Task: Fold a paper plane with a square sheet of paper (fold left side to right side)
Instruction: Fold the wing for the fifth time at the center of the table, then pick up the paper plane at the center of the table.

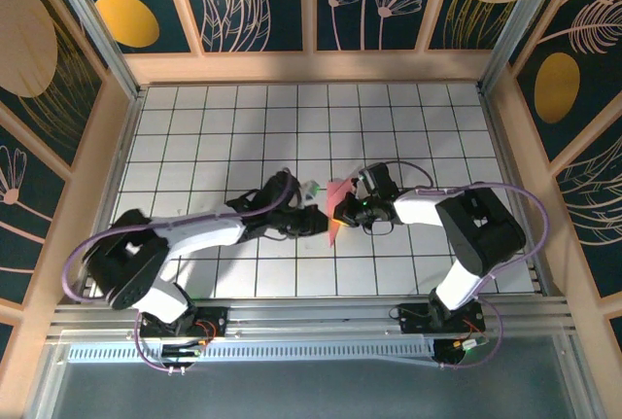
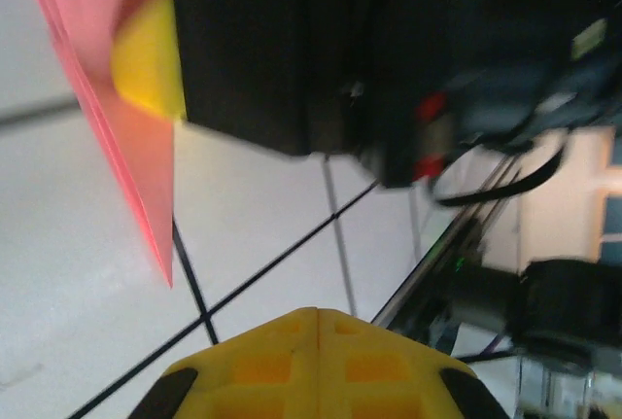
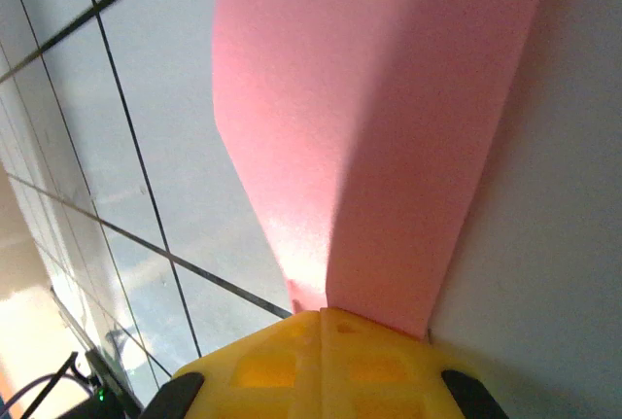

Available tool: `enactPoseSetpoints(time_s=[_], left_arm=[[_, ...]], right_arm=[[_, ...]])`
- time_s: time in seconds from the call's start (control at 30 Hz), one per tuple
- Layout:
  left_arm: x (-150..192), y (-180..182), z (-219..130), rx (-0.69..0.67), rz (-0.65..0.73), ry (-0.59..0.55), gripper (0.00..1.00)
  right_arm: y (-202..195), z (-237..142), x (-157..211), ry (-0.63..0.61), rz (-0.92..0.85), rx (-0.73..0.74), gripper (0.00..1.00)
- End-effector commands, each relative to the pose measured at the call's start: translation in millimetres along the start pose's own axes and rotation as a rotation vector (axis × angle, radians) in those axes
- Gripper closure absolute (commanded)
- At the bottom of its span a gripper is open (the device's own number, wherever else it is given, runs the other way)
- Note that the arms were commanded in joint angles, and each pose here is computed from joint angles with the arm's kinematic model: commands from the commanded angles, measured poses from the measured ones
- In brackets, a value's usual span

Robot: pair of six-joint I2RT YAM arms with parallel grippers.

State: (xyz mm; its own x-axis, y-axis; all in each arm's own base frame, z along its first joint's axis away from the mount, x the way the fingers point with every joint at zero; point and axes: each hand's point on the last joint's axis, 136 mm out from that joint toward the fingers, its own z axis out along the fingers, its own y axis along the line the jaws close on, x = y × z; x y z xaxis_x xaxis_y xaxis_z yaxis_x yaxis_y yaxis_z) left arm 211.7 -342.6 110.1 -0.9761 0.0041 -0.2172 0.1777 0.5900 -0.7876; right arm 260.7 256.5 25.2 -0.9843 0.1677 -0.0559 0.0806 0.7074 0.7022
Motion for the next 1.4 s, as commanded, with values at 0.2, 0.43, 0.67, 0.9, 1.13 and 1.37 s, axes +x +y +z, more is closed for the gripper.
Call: enactPoseSetpoints(time_s=[0.2,0.43,0.67,0.9,1.13,1.37], left_arm=[[-74,24,-87,-0.233,0.068,-0.462,0.73],[-106,36,-141,-0.418,0.072,-0.734,0.47],[-112,42,-167,-0.491,0.07,-0.842,0.38],[-108,48,-170,-0.507,0.058,-0.847,0.37],[-107,49,-168,-0.502,0.049,-0.838,0.36],[-108,47,-169,-0.509,0.054,-0.837,0.36]], right_arm=[[34,-51,-36,-0.188,-0.114,0.1,0.69],[19,-76,-40,-0.264,-0.156,0.45,0.4],[19,-56,-42,-0.275,-0.2,0.653,0.32],[14,-27,-43,-0.248,-0.224,0.737,0.32],[2,-17,-45,-0.234,-0.241,0.793,0.4],[2,-18,-46,-0.24,-0.243,0.797,0.63]])
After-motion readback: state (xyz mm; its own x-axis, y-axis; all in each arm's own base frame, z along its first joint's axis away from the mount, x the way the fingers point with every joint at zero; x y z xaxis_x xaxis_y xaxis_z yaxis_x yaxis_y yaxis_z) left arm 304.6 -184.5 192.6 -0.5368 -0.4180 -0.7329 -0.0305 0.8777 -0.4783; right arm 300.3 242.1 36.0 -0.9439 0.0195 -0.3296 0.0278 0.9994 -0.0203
